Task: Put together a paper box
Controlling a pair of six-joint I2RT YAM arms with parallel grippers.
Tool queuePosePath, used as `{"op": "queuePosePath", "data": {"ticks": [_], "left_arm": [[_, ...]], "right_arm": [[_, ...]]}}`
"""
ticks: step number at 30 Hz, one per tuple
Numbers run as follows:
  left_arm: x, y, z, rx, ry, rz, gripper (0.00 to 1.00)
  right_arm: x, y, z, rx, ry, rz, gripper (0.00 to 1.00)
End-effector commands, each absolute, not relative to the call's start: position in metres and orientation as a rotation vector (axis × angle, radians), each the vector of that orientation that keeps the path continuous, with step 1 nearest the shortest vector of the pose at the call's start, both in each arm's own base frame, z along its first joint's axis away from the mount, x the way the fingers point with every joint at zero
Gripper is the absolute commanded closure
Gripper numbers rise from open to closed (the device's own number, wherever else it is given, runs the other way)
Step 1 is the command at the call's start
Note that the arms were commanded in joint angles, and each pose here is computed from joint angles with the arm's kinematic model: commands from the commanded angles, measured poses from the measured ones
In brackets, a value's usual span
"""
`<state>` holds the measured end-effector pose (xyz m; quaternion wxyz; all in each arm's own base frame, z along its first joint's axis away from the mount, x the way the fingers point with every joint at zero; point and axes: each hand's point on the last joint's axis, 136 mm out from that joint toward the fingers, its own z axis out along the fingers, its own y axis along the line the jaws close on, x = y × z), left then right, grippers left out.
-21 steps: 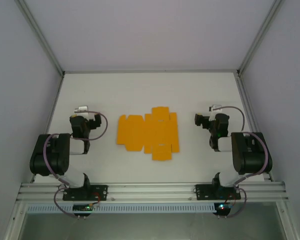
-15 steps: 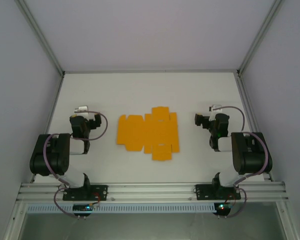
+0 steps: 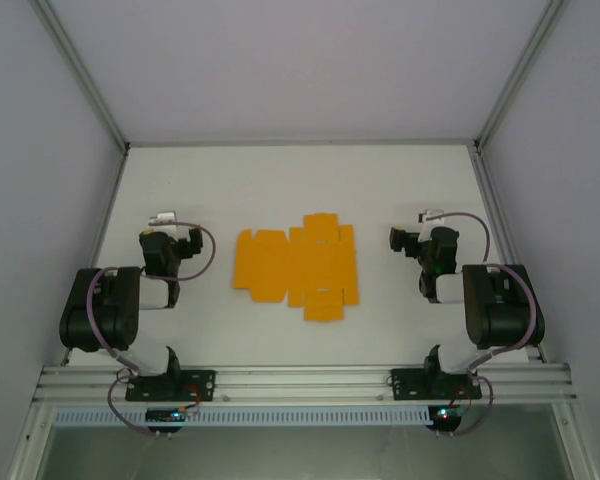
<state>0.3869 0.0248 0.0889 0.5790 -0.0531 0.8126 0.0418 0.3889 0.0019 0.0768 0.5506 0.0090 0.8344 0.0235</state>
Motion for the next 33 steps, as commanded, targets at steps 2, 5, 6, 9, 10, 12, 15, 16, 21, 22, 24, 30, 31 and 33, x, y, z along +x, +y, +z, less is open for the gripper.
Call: {"op": "queuePosePath", "data": {"ticks": [2,5,6,9,10,12,15,16,21,22,24,30,31,33], "left_arm": [[0.392,0.024,0.097,-0.118,1.878,0.091,0.01],[0.393,0.023,0.099,-0.109,1.871,0.087,0.01],[0.394,0.021,0.1,-0.099,1.88,0.079,0.01],[0.395,0.023,0.108,-0.113,1.901,0.087,0.01],[0.395,0.026,0.112,-0.129,1.902,0.1,0.01],[0.396,0.026,0.121,-0.139,1.938,0.098,0.01],[0.398,0.02,0.135,-0.213,2.023,0.007,0.01],[0.398,0.012,0.138,-0.222,2.049,-0.051,0.01],[0.388,-0.042,0.132,-0.259,2.194,-0.314,0.01],[0.384,-0.057,0.13,-0.234,2.208,-0.368,0.01],[0.376,-0.083,0.13,-0.199,2.218,-0.47,0.01],[0.348,-0.132,0.109,-0.136,2.312,-0.721,0.01],[0.344,-0.137,0.105,-0.124,2.338,-0.741,0.01],[0.337,-0.145,0.102,-0.103,2.366,-0.791,0.0]], "right_arm": [[0.392,0.001,0.08,0.012,1.965,0.054,0.01],[0.392,0.0,0.082,0.016,1.96,0.052,0.01],[0.393,0.0,0.083,0.02,1.962,0.053,0.01],[0.394,-0.002,0.093,0.029,1.978,0.046,0.01],[0.394,-0.005,0.099,0.04,1.974,0.027,0.01],[0.394,-0.009,0.115,0.048,1.974,-0.044,0.01],[0.389,-0.003,0.14,0.088,2.012,-0.084,0.01],[0.388,0.003,0.146,0.099,2.034,-0.057,0.01],[0.376,0.064,0.153,0.124,2.193,0.15,0.01],[0.372,0.078,0.152,0.099,2.225,0.186,0.02],[0.364,0.106,0.149,0.097,2.283,0.254,0.05],[0.343,0.184,0.125,0.001,2.403,0.602,0.29],[0.342,0.19,0.119,0.003,2.425,0.614,0.31],[0.339,0.196,0.106,-0.006,2.467,0.616,0.35]]}}
